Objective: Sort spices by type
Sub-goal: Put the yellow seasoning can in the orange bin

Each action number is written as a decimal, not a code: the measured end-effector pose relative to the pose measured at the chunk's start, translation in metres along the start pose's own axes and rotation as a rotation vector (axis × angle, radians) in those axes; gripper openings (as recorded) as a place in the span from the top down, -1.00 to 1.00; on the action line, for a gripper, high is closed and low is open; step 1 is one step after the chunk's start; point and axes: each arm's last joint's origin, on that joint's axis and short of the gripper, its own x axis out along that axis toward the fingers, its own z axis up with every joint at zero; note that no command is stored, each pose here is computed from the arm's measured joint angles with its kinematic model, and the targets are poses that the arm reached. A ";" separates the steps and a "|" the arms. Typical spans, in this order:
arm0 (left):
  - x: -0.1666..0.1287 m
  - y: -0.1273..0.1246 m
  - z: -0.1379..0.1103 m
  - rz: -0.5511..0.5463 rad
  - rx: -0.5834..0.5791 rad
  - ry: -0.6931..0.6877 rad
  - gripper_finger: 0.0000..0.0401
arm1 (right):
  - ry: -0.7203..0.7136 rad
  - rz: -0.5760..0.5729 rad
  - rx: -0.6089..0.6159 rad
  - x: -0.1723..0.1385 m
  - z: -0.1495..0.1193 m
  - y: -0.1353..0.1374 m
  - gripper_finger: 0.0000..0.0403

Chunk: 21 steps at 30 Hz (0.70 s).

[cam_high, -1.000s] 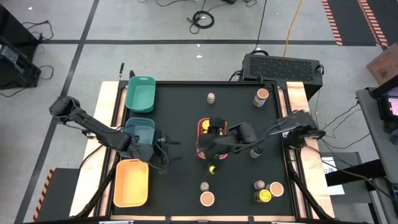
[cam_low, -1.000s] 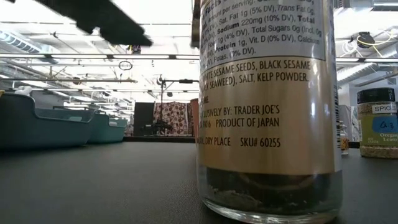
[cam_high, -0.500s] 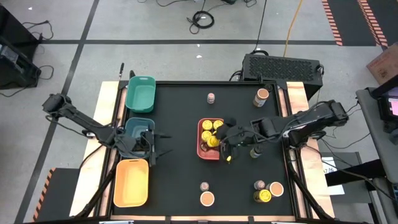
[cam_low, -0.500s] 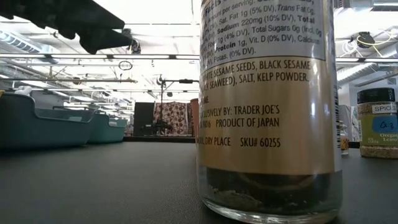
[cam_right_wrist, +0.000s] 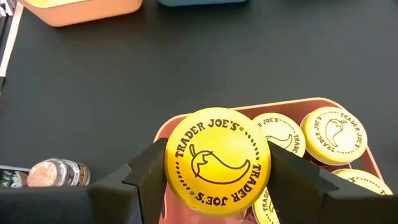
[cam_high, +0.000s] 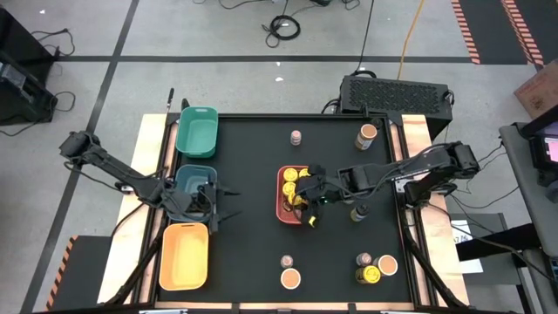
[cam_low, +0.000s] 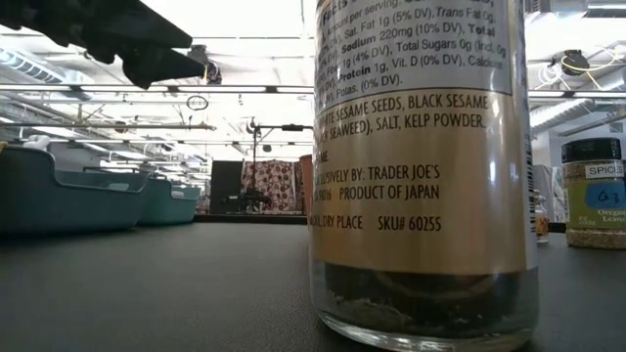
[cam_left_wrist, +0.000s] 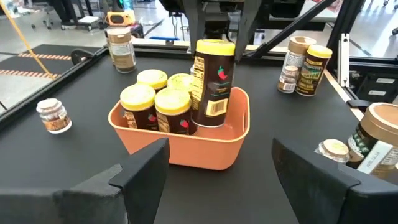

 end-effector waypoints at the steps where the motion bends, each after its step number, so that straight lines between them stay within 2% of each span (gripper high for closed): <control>1: 0.000 0.000 -0.001 0.000 -0.001 0.006 -0.42 | 0.002 0.001 0.003 0.000 0.000 -0.001 -0.08; 8: 0.000 0.000 -0.001 0.000 0.000 0.012 -0.42 | 0.040 -0.001 0.028 0.009 -0.002 -0.007 -0.08; 21: 0.000 0.000 -0.002 0.000 0.003 0.016 -0.42 | 0.146 0.010 0.014 0.050 -0.015 -0.006 -0.08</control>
